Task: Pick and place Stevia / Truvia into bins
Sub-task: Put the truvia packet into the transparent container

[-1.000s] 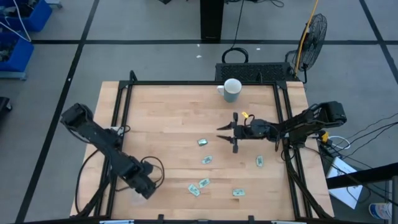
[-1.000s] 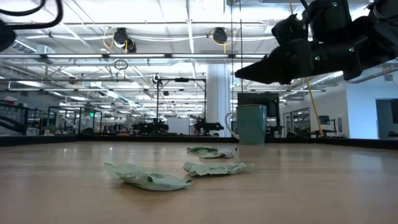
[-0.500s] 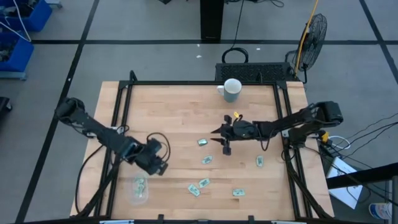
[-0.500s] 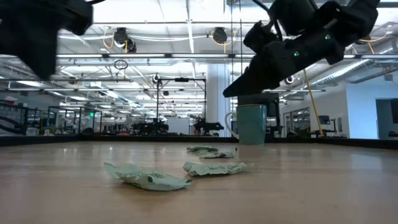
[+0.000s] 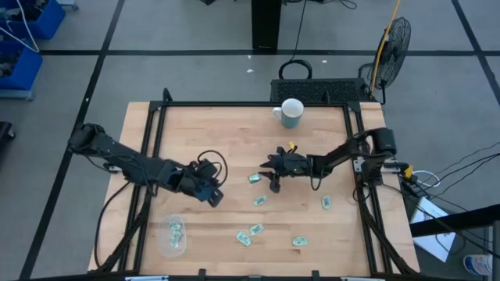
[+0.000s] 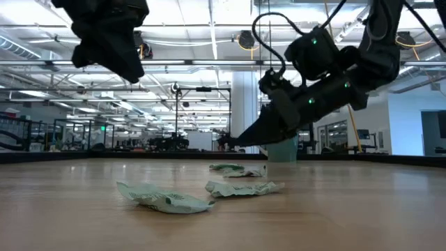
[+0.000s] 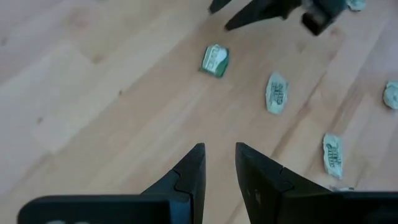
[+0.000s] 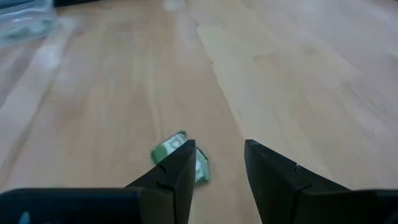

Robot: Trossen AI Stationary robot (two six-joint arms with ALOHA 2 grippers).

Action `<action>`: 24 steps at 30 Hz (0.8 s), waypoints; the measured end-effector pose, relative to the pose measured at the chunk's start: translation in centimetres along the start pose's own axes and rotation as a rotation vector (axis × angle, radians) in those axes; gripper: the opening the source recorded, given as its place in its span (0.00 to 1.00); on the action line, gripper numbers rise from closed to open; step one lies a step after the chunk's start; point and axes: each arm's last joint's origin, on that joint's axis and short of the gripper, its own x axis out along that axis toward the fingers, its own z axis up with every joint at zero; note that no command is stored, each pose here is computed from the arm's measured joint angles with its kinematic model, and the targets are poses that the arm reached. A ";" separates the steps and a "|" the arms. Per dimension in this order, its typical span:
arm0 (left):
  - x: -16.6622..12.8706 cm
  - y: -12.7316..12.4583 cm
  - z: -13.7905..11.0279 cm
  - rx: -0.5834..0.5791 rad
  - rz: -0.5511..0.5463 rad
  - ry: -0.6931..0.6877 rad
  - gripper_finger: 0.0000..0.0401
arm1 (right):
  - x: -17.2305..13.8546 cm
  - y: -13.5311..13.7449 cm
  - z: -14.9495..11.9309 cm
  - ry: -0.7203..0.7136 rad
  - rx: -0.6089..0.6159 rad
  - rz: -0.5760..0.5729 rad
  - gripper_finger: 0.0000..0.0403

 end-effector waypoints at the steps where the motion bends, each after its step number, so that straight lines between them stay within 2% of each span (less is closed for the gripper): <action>1: 0.1 0.1 0.2 0.010 -0.001 -0.006 0.23 | 0.2 -0.1 -0.3 0.009 0.002 -0.002 0.32; 10: 0.7 0.8 1.7 0.039 0.012 -0.041 0.23 | 2.9 0.2 -1.3 0.089 -0.037 -0.009 0.32; 15: 0.9 1.1 2.1 0.051 0.026 -0.046 0.23 | 3.0 0.1 -1.7 0.126 -0.076 -0.017 0.30; 19: 0.9 1.2 2.1 0.054 0.028 -0.047 0.23 | 3.0 0.1 -1.7 0.125 -0.099 -0.010 0.22; 24: 0.9 1.2 2.2 0.042 0.029 -0.051 0.23 | 3.0 0.4 -1.4 0.076 -0.141 0.008 0.07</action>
